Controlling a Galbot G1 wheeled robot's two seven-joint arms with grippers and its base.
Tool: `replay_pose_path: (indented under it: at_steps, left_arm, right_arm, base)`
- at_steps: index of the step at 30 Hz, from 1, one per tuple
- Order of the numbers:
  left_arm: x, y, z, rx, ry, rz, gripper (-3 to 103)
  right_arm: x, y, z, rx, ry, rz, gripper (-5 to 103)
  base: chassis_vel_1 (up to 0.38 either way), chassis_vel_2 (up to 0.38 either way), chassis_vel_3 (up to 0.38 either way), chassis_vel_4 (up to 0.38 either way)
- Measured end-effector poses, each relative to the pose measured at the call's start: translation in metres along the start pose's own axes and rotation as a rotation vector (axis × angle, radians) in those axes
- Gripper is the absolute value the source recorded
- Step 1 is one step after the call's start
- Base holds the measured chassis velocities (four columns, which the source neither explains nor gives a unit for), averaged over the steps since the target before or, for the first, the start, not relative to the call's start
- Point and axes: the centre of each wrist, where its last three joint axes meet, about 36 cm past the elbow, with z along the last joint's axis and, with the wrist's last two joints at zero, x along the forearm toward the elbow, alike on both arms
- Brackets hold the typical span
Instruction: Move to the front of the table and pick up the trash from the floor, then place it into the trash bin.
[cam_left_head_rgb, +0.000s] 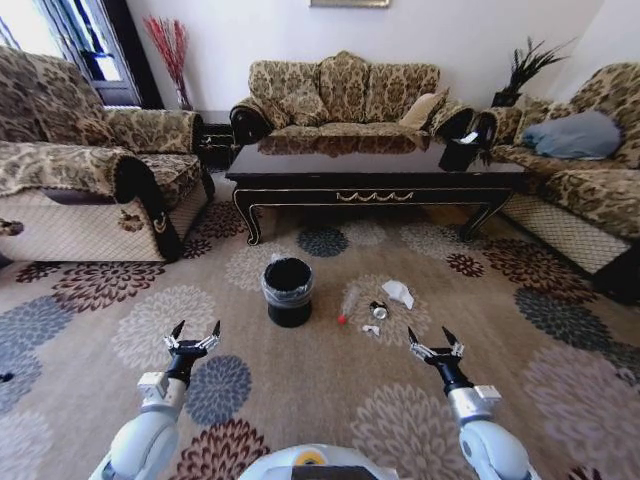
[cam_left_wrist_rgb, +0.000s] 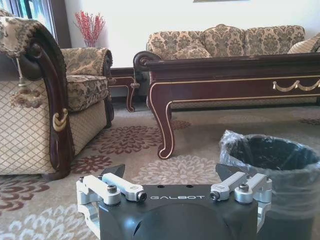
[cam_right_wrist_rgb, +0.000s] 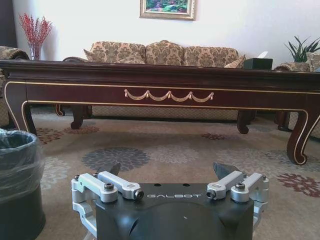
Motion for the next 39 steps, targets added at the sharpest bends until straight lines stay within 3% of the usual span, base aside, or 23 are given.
replay_pose_path:
  at_steps: [28,36,39]
  left_arm:
    - [-0.007,-0.007,-0.009,-0.005,-0.021,0.037,100]
    - [-0.019,-0.022,-0.019,-0.013,0.020,0.091,100]
    - [-0.026,-0.035,-0.031,-0.017,0.057,0.146,100]
  right_arm:
    - [0.009,0.005,0.005,0.016,0.016,0.005,100]
    - [0.010,0.010,0.013,0.032,0.024,0.017,100]
    - [0.012,0.008,0.016,0.036,0.028,0.019,100]
  base:
    - [-0.162,0.157,0.161,-0.159]
    - [-0.039,0.036,0.057,-0.031]
    - [0.000,0.000,0.000,0.000]
